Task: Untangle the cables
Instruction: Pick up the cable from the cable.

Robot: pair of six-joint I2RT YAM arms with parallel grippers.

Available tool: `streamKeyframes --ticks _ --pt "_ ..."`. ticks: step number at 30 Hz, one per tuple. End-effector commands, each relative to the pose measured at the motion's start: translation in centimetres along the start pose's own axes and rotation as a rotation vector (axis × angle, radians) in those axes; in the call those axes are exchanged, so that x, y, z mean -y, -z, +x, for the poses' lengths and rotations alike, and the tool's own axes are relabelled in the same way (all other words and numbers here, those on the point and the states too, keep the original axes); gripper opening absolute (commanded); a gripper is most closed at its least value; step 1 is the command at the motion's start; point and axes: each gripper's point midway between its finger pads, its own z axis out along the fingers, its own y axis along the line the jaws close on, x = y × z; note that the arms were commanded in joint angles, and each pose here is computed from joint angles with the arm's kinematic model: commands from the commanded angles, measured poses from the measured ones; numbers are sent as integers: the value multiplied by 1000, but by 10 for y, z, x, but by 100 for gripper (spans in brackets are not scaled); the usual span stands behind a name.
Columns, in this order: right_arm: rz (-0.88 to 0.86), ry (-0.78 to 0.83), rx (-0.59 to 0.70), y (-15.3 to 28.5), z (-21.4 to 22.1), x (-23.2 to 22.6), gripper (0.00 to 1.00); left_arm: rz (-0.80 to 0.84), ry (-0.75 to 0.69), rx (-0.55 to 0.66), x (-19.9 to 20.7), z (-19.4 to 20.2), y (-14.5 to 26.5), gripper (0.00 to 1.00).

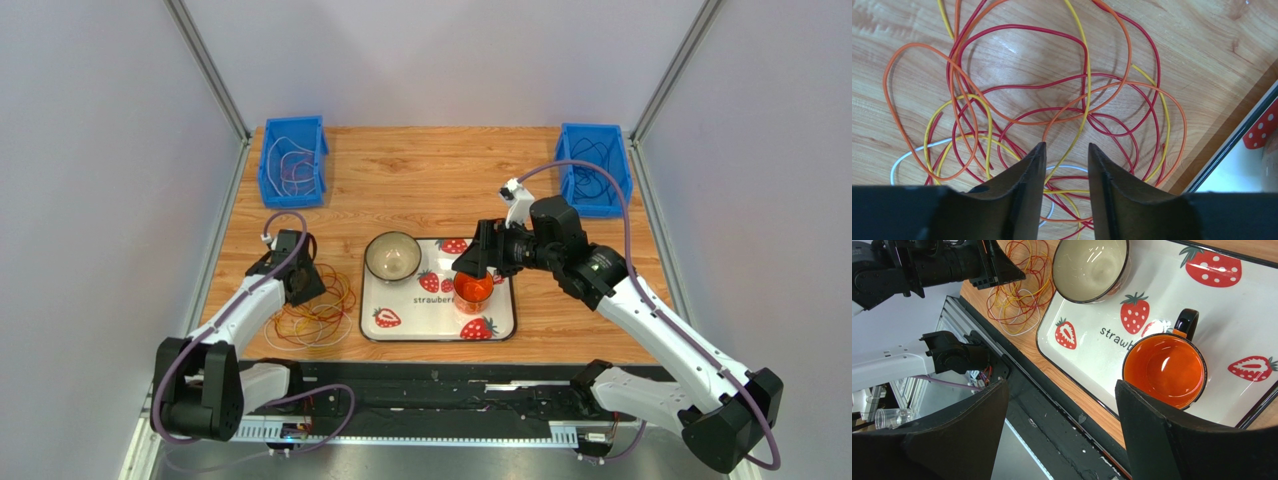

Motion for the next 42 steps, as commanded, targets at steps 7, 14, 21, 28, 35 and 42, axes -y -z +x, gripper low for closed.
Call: streamKeyframes --ticks 7,14,21,28,35,42 --pt "4 39 11 0 -5 -1 82 21 8 25 13 -16 2 29" --pt "2 46 20 2 -7 -2 82 -2 0 -13 11 -12 -3 34" --pt "12 53 22 4 -6 0 82 -8 -10 -39 13 -12 -7 20" --pt "12 52 26 4 -7 -1 82 4 -28 -36 16 -15 -5 0" --pt "-12 46 35 6 -11 -7 81 114 -18 105 41 -64 61 0" --pt "-45 37 56 10 -16 -16 81 253 -20 313 63 -132 171 0"
